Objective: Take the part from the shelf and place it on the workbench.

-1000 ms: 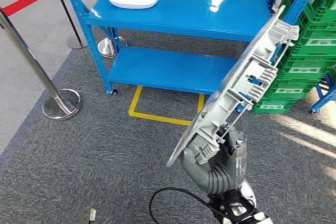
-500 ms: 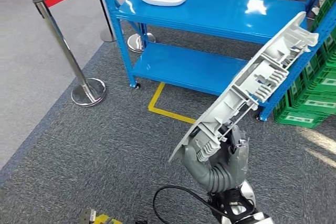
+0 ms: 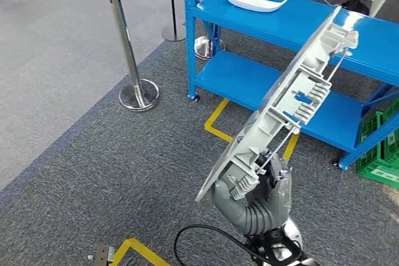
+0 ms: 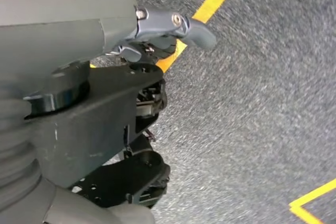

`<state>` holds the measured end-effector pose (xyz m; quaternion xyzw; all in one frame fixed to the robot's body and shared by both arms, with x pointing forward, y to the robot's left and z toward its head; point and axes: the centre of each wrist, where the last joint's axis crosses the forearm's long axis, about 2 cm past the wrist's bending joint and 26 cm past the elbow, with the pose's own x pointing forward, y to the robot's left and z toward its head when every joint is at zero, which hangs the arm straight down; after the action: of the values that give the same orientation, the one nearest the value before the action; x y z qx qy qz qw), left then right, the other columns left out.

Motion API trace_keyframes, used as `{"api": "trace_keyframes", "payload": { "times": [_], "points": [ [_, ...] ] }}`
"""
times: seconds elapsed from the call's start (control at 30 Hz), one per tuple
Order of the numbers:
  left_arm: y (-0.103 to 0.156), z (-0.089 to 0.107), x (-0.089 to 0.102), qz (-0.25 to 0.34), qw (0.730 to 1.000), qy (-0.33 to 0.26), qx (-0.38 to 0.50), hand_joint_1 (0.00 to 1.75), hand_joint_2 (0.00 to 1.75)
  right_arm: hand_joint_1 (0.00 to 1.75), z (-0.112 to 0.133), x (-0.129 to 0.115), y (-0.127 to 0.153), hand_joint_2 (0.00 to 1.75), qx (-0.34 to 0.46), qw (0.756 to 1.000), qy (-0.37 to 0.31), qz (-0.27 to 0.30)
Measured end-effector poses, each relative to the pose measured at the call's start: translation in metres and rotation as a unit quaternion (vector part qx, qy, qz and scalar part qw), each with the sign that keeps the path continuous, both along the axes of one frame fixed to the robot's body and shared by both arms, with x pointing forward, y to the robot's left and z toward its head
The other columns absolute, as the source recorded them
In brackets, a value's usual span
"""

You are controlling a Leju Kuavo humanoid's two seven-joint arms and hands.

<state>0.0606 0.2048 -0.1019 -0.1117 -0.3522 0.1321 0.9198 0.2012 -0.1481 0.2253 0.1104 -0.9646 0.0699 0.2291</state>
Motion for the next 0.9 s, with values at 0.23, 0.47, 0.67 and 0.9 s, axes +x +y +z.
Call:
{"api": "trace_keyframes", "payload": {
  "times": [0.23, 0.47, 0.67, 0.9],
  "points": [
    [-0.0001, 0.0, -0.0001, 0.0, 1.0, 0.0, 0.0, 0.0, 1.75, 1.75, 0.0007, -0.0008, 0.0003, 1.75, 0.001, 1.0, -0.001, 0.001],
    [-0.001, 0.0002, 0.0006, 0.0, 1.0, 0.0, -0.001, 0.0, 1.75, 1.75, 0.0009, -0.0011, 0.0002, 1.75, 0.002, 1.0, -0.002, 0.0],
    [-0.0003, 0.0003, 0.0016, 0.0, 1.0, -0.001, 0.001, 0.0, 1.75, 1.75, 0.0006, -0.0015, 0.0002, 1.75, 0.002, 1.0, -0.002, 0.001],
    [-0.0005, 0.0003, 0.0014, -0.003, 1.0, -0.001, 0.003, 0.0, 1.75, 1.75, 0.0006, -0.0027, -0.0002, 1.75, 0.002, 1.0, -0.003, -0.001]
  ]
}}
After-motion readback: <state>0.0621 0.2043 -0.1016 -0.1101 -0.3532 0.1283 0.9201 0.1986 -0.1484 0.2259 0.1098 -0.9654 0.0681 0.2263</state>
